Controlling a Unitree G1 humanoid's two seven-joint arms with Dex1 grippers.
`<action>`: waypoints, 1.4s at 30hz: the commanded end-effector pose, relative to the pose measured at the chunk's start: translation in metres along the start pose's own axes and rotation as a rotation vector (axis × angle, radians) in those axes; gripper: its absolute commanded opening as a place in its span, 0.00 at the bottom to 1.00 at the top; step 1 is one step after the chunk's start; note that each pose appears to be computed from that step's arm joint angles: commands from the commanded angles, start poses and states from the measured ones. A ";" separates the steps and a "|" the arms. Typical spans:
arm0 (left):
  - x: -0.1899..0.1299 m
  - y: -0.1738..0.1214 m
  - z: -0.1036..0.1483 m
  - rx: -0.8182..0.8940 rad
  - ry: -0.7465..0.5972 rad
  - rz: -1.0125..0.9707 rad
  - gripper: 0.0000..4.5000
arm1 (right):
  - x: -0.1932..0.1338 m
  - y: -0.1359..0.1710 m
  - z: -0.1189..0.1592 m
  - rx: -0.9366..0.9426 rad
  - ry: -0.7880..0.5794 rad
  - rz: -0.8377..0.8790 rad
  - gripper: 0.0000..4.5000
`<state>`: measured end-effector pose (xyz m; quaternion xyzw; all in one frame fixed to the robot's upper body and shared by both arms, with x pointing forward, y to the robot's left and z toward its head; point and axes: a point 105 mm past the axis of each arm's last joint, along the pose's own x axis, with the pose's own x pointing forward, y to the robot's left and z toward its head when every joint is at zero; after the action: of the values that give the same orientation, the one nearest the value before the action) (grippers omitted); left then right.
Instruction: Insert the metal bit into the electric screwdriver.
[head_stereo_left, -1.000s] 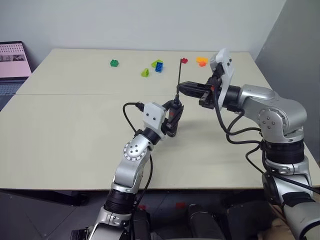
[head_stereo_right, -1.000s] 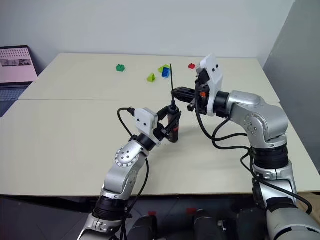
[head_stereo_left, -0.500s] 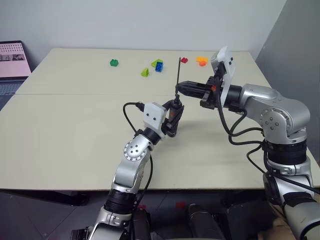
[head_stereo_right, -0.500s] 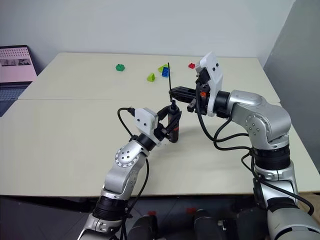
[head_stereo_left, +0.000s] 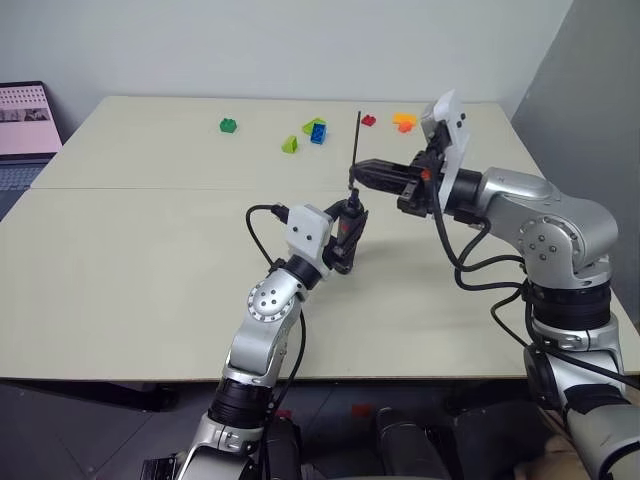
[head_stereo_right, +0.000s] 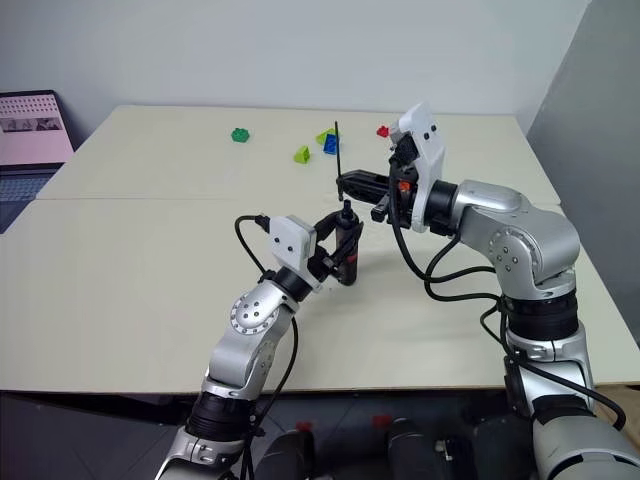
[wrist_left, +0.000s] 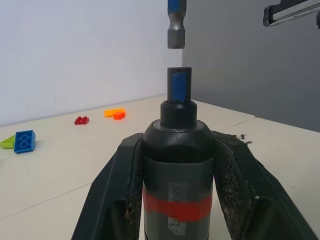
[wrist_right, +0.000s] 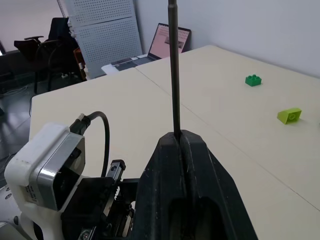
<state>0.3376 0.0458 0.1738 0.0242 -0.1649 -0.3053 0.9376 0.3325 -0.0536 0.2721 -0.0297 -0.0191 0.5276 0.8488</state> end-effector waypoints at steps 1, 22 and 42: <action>-0.002 0.005 -0.002 0.017 0.013 0.022 0.36 | -0.006 -0.005 0.015 -0.055 -0.058 0.032 0.00; -0.003 0.003 -0.001 0.023 0.021 0.000 0.36 | -0.001 -0.015 0.017 -0.165 -0.031 0.355 0.00; -0.014 -0.002 0.024 0.001 -0.055 -0.108 0.36 | -0.014 -0.012 0.036 -0.144 -0.061 0.402 0.00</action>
<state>0.3271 0.0523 0.1759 0.0308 -0.1603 -0.3392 0.9264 0.3482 -0.0653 0.2812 -0.0691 -0.0321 0.6775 0.7316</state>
